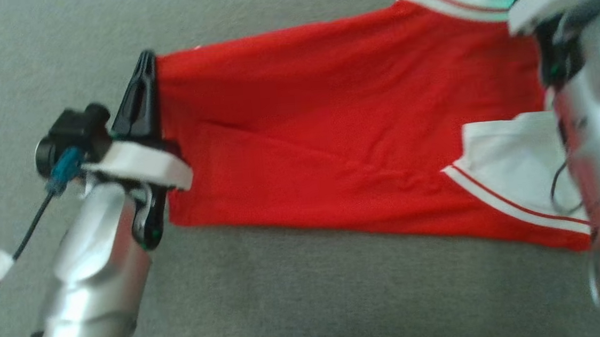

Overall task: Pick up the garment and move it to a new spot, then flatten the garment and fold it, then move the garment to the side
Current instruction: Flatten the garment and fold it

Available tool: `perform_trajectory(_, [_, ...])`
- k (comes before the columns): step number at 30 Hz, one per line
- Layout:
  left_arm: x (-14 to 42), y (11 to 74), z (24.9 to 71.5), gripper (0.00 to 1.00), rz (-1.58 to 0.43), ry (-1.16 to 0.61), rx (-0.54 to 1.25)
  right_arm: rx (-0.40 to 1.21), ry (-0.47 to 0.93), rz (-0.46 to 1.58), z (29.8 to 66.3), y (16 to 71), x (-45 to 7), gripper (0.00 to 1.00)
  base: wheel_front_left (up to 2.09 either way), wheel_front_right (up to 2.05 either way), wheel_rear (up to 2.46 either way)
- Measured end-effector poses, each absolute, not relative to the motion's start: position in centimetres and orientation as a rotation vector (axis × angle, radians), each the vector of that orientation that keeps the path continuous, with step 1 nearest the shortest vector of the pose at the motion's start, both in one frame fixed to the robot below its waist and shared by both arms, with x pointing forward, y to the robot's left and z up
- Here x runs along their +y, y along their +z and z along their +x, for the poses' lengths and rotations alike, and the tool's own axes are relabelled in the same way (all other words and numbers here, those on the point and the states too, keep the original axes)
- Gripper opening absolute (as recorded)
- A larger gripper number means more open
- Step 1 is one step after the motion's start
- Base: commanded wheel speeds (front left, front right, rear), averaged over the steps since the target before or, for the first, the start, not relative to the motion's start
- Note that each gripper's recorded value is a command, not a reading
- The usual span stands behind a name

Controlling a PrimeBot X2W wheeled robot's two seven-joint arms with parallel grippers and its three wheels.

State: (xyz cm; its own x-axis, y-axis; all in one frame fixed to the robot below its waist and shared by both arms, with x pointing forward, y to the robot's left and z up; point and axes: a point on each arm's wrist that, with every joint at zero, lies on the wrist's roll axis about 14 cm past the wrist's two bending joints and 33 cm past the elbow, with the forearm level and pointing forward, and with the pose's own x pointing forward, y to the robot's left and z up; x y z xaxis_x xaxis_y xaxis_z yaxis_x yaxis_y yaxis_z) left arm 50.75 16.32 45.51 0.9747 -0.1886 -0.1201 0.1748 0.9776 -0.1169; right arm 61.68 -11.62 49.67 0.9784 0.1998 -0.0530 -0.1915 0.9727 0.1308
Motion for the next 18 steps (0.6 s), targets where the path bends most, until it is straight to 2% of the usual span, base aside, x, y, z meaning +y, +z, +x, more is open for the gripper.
perform_trajectory(11, [16.5, 44.4, 45.9, 0.0, -0.057, -0.141, 0.136, 0.16, 0.072, 0.396, 46.9, 43.8, -16.5, 0.0, 0.0, 0.0, 0.0])
perform_trajectory(12, [16.5, 44.4, 45.9, 0.0, -0.057, -0.141, 0.136, 0.16, 0.072, 0.396, 46.9, 43.8, -16.5, 0.0, 0.0, 0.0, 0.0])
perform_trajectory(18, [16.0, 42.8, 42.3, 0.0, -0.063, -0.123, 0.179, 0.202, 0.009, 0.478, 41.4, 42.2, -17.4, 0.0, 0.0, 0.0, 0.0])
